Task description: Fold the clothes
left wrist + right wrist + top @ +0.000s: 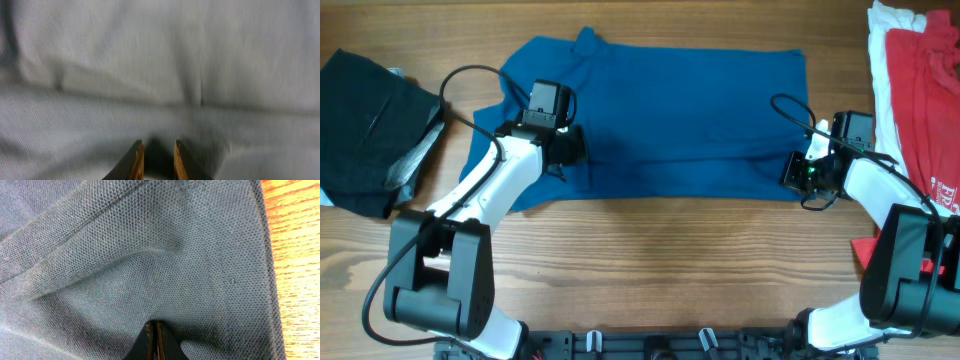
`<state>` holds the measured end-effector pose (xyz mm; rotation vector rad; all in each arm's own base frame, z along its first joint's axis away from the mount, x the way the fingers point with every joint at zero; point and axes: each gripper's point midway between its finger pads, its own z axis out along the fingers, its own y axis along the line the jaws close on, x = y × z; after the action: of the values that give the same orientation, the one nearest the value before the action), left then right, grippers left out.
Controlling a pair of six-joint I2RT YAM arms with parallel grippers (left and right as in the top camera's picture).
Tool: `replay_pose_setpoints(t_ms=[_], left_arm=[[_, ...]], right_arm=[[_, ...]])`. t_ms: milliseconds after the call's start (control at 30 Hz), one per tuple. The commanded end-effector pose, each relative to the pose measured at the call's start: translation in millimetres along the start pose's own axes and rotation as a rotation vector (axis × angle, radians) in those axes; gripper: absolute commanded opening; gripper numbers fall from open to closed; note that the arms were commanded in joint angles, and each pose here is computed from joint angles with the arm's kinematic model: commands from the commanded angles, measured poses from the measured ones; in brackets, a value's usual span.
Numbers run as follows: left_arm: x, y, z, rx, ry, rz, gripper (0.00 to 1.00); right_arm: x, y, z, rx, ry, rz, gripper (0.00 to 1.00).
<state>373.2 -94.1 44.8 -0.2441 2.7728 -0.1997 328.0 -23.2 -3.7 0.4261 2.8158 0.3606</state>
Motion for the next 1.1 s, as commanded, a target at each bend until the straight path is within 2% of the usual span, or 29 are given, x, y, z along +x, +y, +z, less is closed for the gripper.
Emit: replay_pose_setpoints(t_ms=[0, 133, 267, 633, 833, 900, 1000, 1067], left_arm=[[25, -7, -9, 0.046, 0.114, -0.001, 0.22], [44, -4, -12, 0.019, 0.184, 0.009, 0.33], [49, -15, -11, 0.028, 0.188, 0.045, 0.43], [39, -2, 29, -0.087, 0.106, 0.079, 0.41], [41, -1, 32, -0.091, 0.115, 0.079, 0.27], [41, -1, 32, -0.091, 0.116, 0.079, 0.04], [31, -2, 22, -0.098, 0.077, 0.079, 0.04], [-4, -2, -5, -0.137, -0.056, 0.077, 0.04]], right_arm=[[22, -3, 16, -0.001, 0.076, -0.001, 0.04], [22, -3, 16, -0.001, 0.076, 0.0, 0.04], [23, -3, 16, -0.001, 0.078, 0.0, 0.04], [23, -4, 16, -0.001, 0.079, 0.001, 0.04], [23, -3, 16, -0.001, 0.079, 0.001, 0.04], [23, -3, 16, -0.001, 0.079, 0.001, 0.04], [23, -4, 16, -0.001, 0.08, 0.001, 0.04], [22, -3, 16, -0.001, 0.077, 0.0, 0.04]])
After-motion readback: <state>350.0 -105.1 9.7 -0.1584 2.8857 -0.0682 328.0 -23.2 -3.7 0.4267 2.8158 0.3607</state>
